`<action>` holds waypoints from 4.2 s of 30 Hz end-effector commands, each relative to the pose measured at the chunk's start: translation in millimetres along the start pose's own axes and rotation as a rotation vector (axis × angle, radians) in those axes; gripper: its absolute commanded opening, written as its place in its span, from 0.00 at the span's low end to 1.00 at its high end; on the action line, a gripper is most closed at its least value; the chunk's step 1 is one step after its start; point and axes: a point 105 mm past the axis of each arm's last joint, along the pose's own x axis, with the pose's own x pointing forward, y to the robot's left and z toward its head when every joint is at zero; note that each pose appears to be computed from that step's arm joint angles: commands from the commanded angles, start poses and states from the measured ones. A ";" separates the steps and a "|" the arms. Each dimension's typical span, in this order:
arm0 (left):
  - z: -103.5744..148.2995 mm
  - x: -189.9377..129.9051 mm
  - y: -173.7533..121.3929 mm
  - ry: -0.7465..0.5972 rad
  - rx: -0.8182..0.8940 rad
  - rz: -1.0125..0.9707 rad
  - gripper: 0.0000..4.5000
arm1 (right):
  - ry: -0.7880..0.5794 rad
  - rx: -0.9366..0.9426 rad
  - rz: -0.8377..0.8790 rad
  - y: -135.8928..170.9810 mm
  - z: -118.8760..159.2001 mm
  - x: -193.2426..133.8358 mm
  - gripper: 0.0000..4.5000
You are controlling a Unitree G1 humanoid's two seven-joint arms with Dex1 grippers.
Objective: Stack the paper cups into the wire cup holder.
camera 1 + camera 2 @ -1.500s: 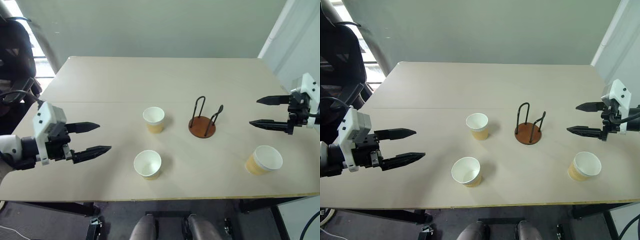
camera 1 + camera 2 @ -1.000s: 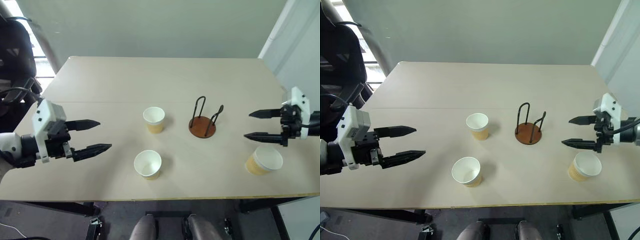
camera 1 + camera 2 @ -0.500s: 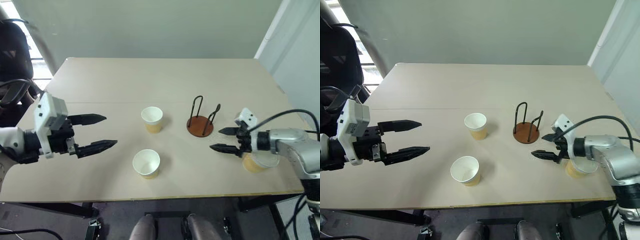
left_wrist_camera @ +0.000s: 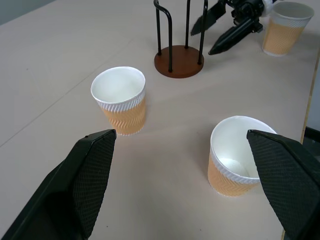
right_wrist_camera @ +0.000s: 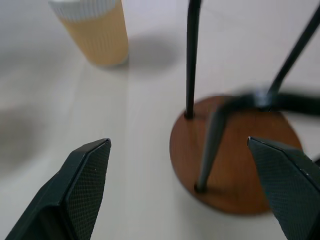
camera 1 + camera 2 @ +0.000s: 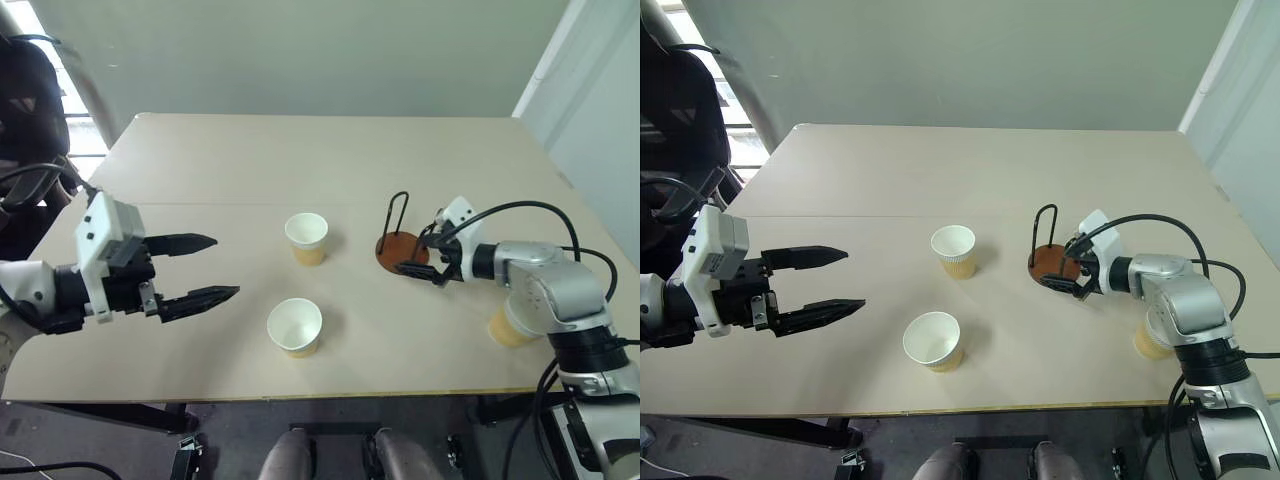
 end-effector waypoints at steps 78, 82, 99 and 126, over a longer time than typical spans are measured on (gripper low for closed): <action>42.4 23.6 0.8 -0.083 0.165 -0.235 1.00 | 0.233 -0.635 0.274 36.5 65.7 -164.7 0.99; 43.6 32.6 -26.2 -0.045 0.218 -0.430 1.00 | 0.309 -0.453 0.321 53.1 30.5 -185.0 0.99; 49.0 37.3 -31.2 -0.028 0.305 -0.430 1.00 | 0.541 -0.333 0.143 28.0 -55.2 -179.4 0.99; 59.6 19.3 -38.5 -0.207 0.203 -0.353 1.00 | 0.572 -0.372 0.201 8.1 -70.7 -152.4 0.55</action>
